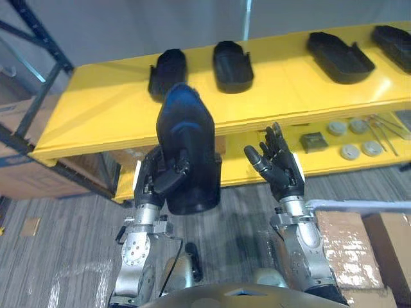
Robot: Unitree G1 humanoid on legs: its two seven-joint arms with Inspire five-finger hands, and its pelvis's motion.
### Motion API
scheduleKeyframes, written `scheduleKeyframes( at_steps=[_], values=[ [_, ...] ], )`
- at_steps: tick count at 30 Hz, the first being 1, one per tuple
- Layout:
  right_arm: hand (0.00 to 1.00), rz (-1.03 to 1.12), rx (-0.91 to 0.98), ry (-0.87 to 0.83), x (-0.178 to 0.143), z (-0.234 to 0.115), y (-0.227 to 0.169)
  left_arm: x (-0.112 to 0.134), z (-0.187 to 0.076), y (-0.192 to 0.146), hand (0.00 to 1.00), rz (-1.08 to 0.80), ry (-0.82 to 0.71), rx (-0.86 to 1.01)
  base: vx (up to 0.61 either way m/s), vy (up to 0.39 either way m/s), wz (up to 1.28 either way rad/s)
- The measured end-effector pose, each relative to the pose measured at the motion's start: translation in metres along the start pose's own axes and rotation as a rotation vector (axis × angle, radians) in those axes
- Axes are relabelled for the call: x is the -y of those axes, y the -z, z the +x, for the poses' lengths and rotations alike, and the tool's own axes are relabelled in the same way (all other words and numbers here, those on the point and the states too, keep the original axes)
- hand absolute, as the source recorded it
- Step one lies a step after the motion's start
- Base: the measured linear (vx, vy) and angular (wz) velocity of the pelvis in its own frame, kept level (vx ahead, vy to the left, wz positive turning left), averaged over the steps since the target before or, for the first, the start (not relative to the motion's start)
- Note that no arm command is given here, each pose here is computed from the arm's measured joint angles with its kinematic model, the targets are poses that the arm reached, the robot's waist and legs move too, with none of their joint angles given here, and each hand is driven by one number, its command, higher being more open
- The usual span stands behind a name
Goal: Walk over and take three plastic housings, then place them on the shelf
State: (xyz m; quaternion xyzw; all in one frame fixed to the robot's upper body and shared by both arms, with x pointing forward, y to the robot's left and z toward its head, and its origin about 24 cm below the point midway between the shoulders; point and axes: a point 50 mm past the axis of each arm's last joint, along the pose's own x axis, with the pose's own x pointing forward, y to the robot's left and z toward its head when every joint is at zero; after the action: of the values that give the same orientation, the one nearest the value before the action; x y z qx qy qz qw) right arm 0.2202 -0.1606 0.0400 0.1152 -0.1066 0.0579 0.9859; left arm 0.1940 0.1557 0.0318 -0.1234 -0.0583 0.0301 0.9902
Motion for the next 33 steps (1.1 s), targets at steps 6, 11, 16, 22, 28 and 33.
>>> scheduleKeyframes(
  at_steps=[6,11,16,22,28,33],
  values=[
    [1.00,0.031,0.075,-0.049,-0.006,0.007,-0.015,0.014,-0.002,0.003,0.00,-0.020,0.015,-0.005,0.01,0.119,-0.53],
    [1.00,0.080,0.082,0.048,-0.008,0.002,-0.007,0.017,0.007,-0.001,0.00,-0.004,0.057,0.025,-0.01,0.495,-0.08],
    [1.00,0.176,0.042,0.057,-0.034,-0.005,0.006,-0.019,0.005,-0.010,0.00,0.111,-0.010,0.037,0.00,0.504,-0.38],
    [1.00,0.115,0.079,0.085,-0.023,-0.004,-0.003,-0.019,0.017,-0.039,0.00,0.078,-0.098,0.183,0.04,0.145,-0.12],
    [1.00,0.025,0.062,0.085,-0.010,-0.006,-0.004,0.002,0.011,-0.067,0.00,0.005,-0.124,0.355,-0.03,0.014,-0.02],
    [1.00,-0.001,0.079,0.055,-0.008,-0.005,-0.010,-0.006,0.008,-0.066,0.00,0.001,-0.204,0.367,-0.03,-0.041,-0.02]
  ],
)
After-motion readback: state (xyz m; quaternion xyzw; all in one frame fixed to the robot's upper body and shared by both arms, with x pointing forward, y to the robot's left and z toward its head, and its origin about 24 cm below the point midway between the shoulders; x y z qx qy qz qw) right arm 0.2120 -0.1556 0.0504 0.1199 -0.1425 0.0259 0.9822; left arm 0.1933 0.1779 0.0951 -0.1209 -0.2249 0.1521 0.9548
